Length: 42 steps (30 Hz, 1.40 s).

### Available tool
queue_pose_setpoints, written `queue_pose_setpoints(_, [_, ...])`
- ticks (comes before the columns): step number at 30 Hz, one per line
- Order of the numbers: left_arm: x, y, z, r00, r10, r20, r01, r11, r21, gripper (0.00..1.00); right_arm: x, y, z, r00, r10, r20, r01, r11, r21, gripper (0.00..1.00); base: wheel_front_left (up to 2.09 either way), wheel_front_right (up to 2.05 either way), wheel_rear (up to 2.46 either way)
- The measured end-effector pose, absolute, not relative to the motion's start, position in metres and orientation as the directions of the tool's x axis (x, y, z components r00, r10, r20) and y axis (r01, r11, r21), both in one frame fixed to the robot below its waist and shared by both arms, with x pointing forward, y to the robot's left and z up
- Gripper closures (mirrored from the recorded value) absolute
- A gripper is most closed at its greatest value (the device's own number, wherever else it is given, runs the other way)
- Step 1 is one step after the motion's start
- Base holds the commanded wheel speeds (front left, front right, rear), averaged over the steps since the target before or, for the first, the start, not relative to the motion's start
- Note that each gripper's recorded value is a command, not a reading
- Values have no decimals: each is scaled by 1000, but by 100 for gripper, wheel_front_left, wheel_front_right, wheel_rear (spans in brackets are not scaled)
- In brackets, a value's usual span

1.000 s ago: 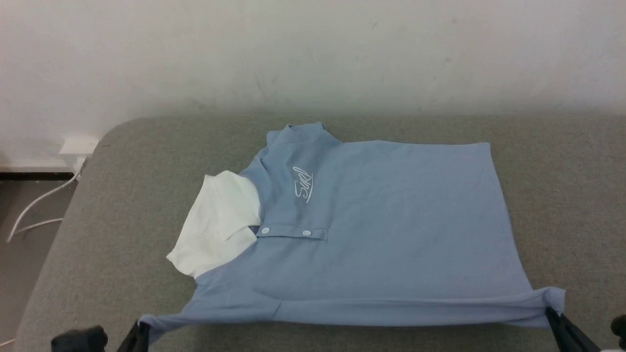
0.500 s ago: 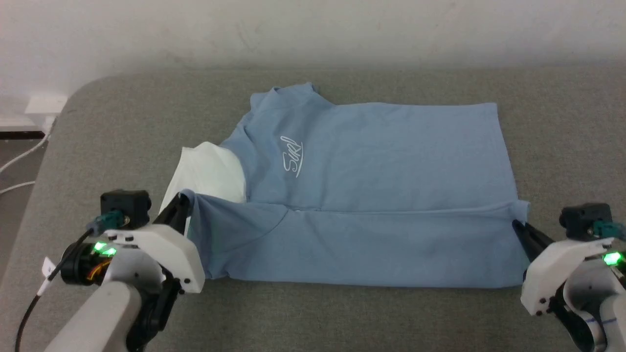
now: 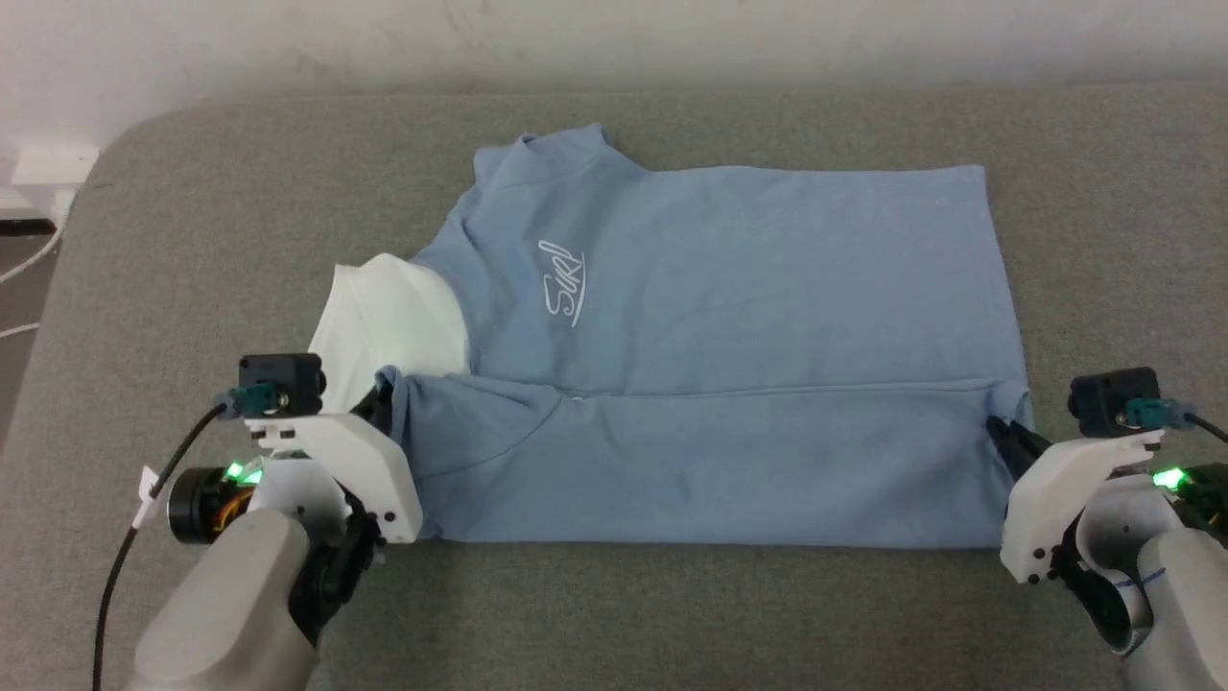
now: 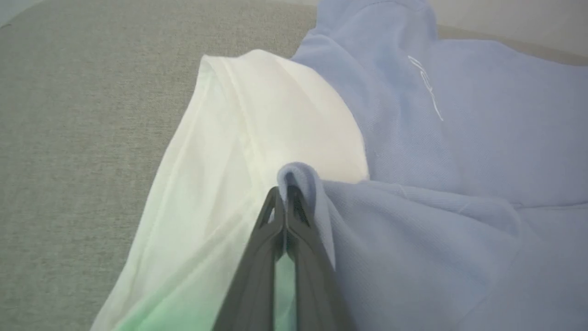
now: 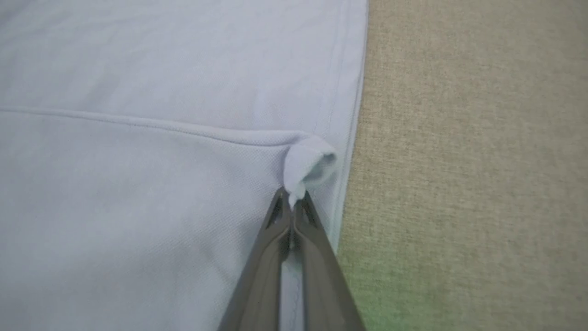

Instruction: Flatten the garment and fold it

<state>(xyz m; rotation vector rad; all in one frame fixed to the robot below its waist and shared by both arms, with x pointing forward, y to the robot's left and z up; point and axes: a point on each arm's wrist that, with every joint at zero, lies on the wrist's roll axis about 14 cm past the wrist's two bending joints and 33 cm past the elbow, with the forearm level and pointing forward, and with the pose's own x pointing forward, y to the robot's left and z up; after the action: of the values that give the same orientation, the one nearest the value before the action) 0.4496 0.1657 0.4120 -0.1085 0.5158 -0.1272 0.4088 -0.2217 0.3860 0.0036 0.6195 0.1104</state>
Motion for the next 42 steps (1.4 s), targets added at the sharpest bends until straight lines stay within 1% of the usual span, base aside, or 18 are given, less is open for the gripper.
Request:
queue_pose_setpoints(1, [447, 165, 408, 855, -153, -496, 90, 985, -148, 11, 408, -220, 385, 810, 109, -577, -105, 994, 40, 0, 0, 0, 0])
queue_pose_setpoints(2, [447, 165, 407, 854, -151, -498, 81, 984, -158, 0, 408, -218, 386, 813, 114, -571, -110, 993, 42, 0, 0, 0, 0])
queue_pose_setpoints(5, [447, 170, 410, 866, -139, -480, 62, 983, -173, 0, 409, -215, 396, 849, 126, -514, -116, 992, 51, 0, 0, 0, 0])
queue_pose_setpoints(8, [448, 173, 420, 879, -141, -455, 58, 980, -192, 0, 411, -214, 414, 901, 127, -414, -113, 992, 60, 0, 0, 0, 0])
queue_pose_setpoints(12, [440, 181, 432, 875, -155, -458, 69, 978, -199, 0, 403, -216, 439, 952, 108, -287, -91, 993, 73, 0, 0, 0, 0])
queue_pose_setpoints(16, [436, 195, 456, 880, -162, -446, 83, 978, -191, 0, 390, -215, 467, 983, 88, -160, -75, 993, 88, 0, 0, 0, 0])
queue_pose_setpoints(19, [429, 199, 471, 867, -187, -463, 103, 974, -199, 0, 380, -212, 488, 994, 75, -81, -67, 994, 91, 0, 0, 0, 0])
queue_pose_setpoints(22, [418, 198, 468, 819, -213, -532, 132, 973, -187, 0, 369, -211, 504, 998, 56, -29, -53, 994, 98, 0, 0, 0, 0])
queue_pose_setpoints(29, [396, 175, 442, 676, -291, -677, 209, 957, -203, 0, 353, -213, 523, 1000, 14, 16, -16, 995, 103, 0, 0, 0, 0])
queue_pose_setpoints(36, [378, 163, 394, 516, -268, -814, 259, 954, -150, 0, 352, -216, 526, 1000, -2, 6, 1, 996, 94, 0, 0, 0, 0])
queue_pose_setpoints(38, [379, 161, 384, 491, -253, -834, 265, 955, -134, 0, 352, -218, 524, 1000, -10, -2, 10, 996, 93, 0, 0, 0, 0])
queue_pose_setpoints(42, [388, 156, 375, 469, -241, -850, 283, 952, -113, 1, 350, -224, 519, 999, -28, -27, 30, 995, 90, 0, 0, 0, 0])
